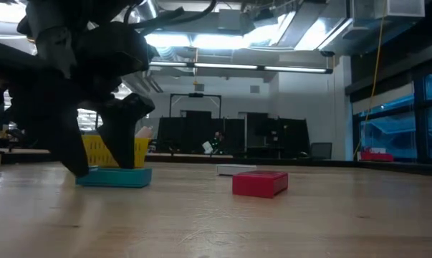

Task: Pick & Place Office items
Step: Put the light blue digital timer into the orange bin

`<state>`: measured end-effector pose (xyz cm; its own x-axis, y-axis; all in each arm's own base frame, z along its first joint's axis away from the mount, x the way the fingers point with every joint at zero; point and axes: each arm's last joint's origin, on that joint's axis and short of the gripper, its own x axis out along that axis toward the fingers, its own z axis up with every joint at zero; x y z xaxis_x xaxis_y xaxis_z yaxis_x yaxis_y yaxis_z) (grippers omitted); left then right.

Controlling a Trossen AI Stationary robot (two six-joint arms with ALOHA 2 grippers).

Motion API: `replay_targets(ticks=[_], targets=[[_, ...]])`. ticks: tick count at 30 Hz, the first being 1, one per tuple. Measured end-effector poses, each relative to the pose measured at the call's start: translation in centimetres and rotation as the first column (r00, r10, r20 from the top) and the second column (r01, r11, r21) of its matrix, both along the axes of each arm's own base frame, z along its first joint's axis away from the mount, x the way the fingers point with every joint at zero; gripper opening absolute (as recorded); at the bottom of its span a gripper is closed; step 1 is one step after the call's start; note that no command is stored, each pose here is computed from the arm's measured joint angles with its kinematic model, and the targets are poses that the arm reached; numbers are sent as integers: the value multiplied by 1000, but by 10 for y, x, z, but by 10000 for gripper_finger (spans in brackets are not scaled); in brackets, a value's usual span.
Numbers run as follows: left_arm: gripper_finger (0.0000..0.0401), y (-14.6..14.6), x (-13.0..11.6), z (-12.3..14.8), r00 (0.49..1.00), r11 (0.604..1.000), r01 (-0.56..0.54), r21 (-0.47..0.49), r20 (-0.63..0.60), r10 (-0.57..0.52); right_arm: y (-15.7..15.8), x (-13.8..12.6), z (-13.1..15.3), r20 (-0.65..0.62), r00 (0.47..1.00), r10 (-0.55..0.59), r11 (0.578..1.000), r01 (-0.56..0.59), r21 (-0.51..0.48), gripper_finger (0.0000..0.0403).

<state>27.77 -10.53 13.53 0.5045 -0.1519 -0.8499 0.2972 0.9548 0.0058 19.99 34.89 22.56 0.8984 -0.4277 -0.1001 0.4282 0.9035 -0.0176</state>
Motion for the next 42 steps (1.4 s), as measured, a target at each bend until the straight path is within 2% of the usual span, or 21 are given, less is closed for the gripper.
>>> replay_targets(ticks=[5, 13, 17, 20, 26, 33, 36, 42], targets=[[270, -4, 3, -2, 999, 1000, -4, 4, 39, 4, 0, 1, 0, -8, 1000, -1, 1000, 1, 0, 256], [269, -6, 9, -24, 1000, 999, -13, 29, 4, 13, 0, 1, -1, -23, 1000, -1, 1000, 1, 6, 256], [264, -7, 12, -26, 999, 999, -15, 33, 29, 14, 0, 1, -1, -23, 1000, -1, 1000, 1, 6, 256], [238, -8, 13, -24, 998, 1000, -14, 27, 54, 13, 0, 1, -1, -24, 1000, 0, 1000, 1, 3, 256], [156, -8, 14, -23, 998, 1000, -6, 21, 68, 4, 0, 1, -1, -23, 1000, 0, 1000, 1, 2, 256], [151, -11, 22, -19, 984, 1000, -12, 3, 176, 11, -1, 1, -1, -26, 1000, -1, 1000, 1, -8, 256], [151, -13, 31, -7, 949, 999, -8, -50, 313, 24, -3, 4, -1, -55, 998, -7, 1000, 6, -15, 256], [152, -20, 45, 26, 805, 980, 68, -189, 591, 59, -8, 14, -4, -180, 984, -20, 1000, 15, -26, 256]])
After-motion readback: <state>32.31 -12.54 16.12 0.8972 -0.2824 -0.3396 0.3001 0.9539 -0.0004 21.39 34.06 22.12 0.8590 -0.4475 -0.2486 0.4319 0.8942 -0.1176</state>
